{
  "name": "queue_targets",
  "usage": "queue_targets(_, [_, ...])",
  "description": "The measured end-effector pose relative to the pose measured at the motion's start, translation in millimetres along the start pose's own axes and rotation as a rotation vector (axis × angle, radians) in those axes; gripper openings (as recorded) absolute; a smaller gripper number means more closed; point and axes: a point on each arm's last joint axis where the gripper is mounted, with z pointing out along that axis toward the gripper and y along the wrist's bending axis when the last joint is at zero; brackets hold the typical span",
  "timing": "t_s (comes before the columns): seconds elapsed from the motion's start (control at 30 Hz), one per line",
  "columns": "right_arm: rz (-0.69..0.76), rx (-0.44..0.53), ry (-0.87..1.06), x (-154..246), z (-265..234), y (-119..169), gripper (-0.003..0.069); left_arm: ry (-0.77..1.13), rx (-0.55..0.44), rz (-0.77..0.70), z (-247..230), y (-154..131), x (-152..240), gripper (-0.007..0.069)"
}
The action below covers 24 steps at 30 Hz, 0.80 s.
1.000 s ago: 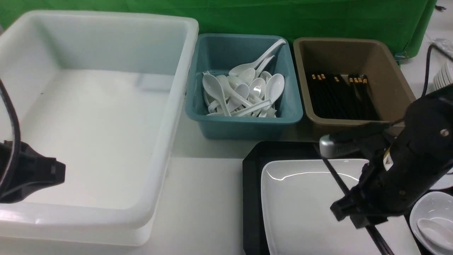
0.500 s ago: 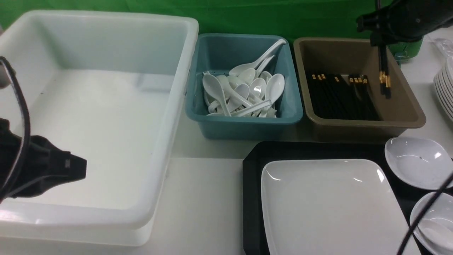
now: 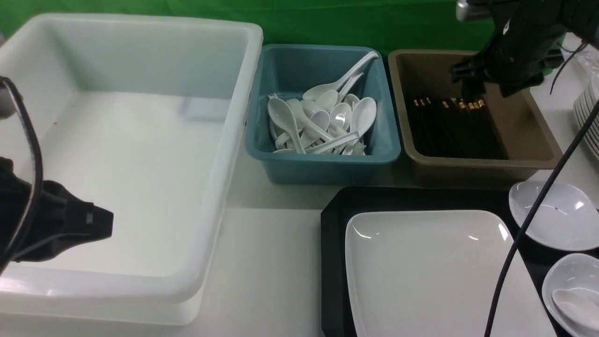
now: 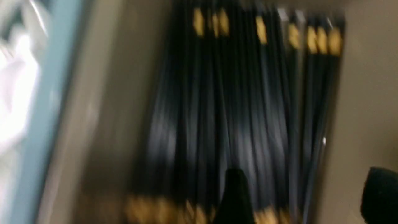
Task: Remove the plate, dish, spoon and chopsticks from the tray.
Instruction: Use the right arm to grab a soup spoon from the plate
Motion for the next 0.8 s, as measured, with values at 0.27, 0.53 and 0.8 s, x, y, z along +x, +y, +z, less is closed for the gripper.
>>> queue_targets(0.27, [-0.043,0.026,0.096,65,-107,-32,0.0024,-0.003,-0.005,0.005,0,0,0,0.0000])
queue_targets(0.53, [-0.054,0.017,0.330,179,-105,-40,0.0271,-0.004,-0.004,0.005,0,0,0,0.0000])
queue_targets(0.8, [-0.116,0.038,0.582,225,-46,-34,0.0537,-0.010,-0.004,0.029,0,0,-1,0.0000])
